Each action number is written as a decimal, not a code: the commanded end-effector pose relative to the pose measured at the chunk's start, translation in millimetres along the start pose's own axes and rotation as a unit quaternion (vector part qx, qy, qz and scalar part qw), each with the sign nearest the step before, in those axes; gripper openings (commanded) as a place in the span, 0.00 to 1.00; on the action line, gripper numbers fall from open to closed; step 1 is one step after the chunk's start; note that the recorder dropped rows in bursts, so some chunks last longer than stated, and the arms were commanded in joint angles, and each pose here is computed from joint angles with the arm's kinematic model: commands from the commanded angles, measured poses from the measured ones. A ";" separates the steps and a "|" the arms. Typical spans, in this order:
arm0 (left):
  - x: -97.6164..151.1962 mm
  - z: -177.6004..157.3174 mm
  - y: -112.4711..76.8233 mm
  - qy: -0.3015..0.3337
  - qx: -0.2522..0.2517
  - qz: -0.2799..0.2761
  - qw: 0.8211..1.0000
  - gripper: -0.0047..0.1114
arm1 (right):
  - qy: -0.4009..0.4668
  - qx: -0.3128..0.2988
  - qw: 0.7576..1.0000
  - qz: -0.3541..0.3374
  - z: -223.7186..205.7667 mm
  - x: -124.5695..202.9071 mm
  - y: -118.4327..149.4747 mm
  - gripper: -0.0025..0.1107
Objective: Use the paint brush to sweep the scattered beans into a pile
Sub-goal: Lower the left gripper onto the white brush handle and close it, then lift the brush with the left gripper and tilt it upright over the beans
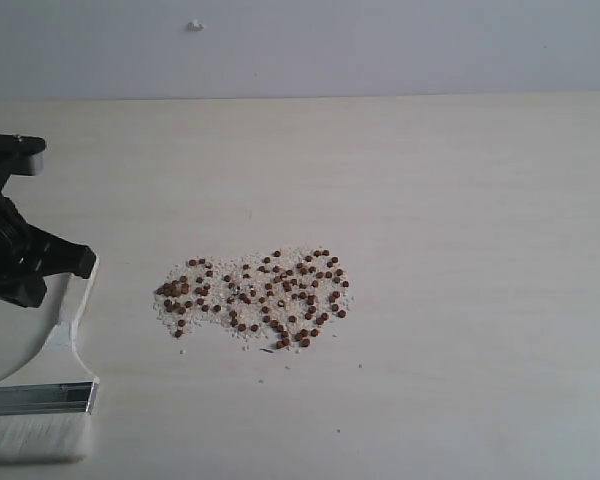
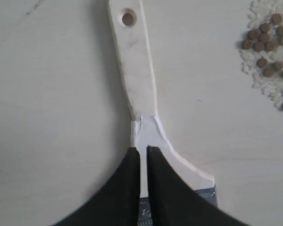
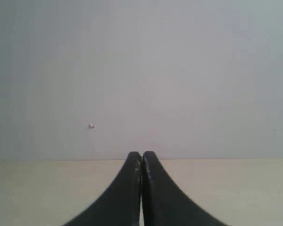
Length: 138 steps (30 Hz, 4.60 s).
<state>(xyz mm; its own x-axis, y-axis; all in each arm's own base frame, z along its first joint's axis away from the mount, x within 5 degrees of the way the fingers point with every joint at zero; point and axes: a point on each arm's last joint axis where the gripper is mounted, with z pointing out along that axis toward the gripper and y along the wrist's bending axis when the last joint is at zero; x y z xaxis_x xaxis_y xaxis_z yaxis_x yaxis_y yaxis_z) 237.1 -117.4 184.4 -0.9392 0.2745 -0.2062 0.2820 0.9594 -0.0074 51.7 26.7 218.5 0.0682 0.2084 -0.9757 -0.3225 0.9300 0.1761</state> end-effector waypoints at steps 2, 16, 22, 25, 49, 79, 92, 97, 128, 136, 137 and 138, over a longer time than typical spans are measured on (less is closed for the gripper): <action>4.1 8.4 -4.6 0.035 0.009 -0.025 0.999 0.40 | -0.001 -0.001 1.000 -0.002 -0.4 1.1 0.1 0.02; -1.4 51.4 -10.2 0.060 0.019 -0.048 0.997 0.50 | -0.001 -0.001 1.000 -0.002 -0.4 1.1 0.1 0.02; -1.2 62.0 -10.4 0.069 0.016 -0.049 0.996 0.50 | -0.001 -0.001 1.000 -0.002 -0.4 1.1 0.1 0.02; 0.0 68.5 -9.9 0.079 0.012 -0.045 0.996 0.50 | -0.001 -0.001 1.000 -0.002 -0.4 1.1 0.1 0.02; 0.7 72.2 -7.8 0.084 0.002 -0.010 0.996 0.04 | -0.001 -0.001 1.000 -0.002 -0.4 1.1 0.1 0.02; -3.2 72.8 -8.7 0.062 0.006 -0.025 0.998 0.37 | -0.001 -0.001 1.000 -0.002 -0.4 1.1 0.1 0.02; 0.6 61.3 -7.7 0.077 0.006 0.013 0.997 0.04 | -0.001 -0.001 1.000 -0.002 -0.4 1.1 0.1 0.02; 0.3 37.1 -7.1 0.054 0.012 0.026 0.998 0.04 | -0.001 -0.001 1.000 -0.002 -0.4 1.1 0.1 0.02; 11.4 -53.3 -11.6 -0.079 0.079 0.107 0.988 0.04 | -0.001 -0.001 1.000 -0.003 -0.4 1.1 0.1 0.02; 16.4 -95.9 -25.6 -0.202 0.167 0.171 0.950 0.04 | -0.001 -0.001 1.000 -0.002 -0.4 1.1 0.1 0.02; 15.5 -99.4 -28.1 -0.219 0.178 0.183 0.942 0.04 | -0.001 -0.001 1.000 -0.002 -0.4 1.1 0.1 0.02; 15.0 -100.7 -30.1 -0.228 0.186 0.195 0.936 0.04 | -0.001 -0.001 1.000 -0.002 -0.4 1.1 0.1 0.02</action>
<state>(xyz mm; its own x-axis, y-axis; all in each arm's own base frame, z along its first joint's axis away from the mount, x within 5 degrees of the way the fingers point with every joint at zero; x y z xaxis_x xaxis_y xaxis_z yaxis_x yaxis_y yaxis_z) 196.3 -129.8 273.4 -0.6498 0.4677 -0.5992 0.6714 0.7227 -0.1640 51.7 26.7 218.5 0.0682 0.2084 -0.9757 -0.3225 0.9300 0.1761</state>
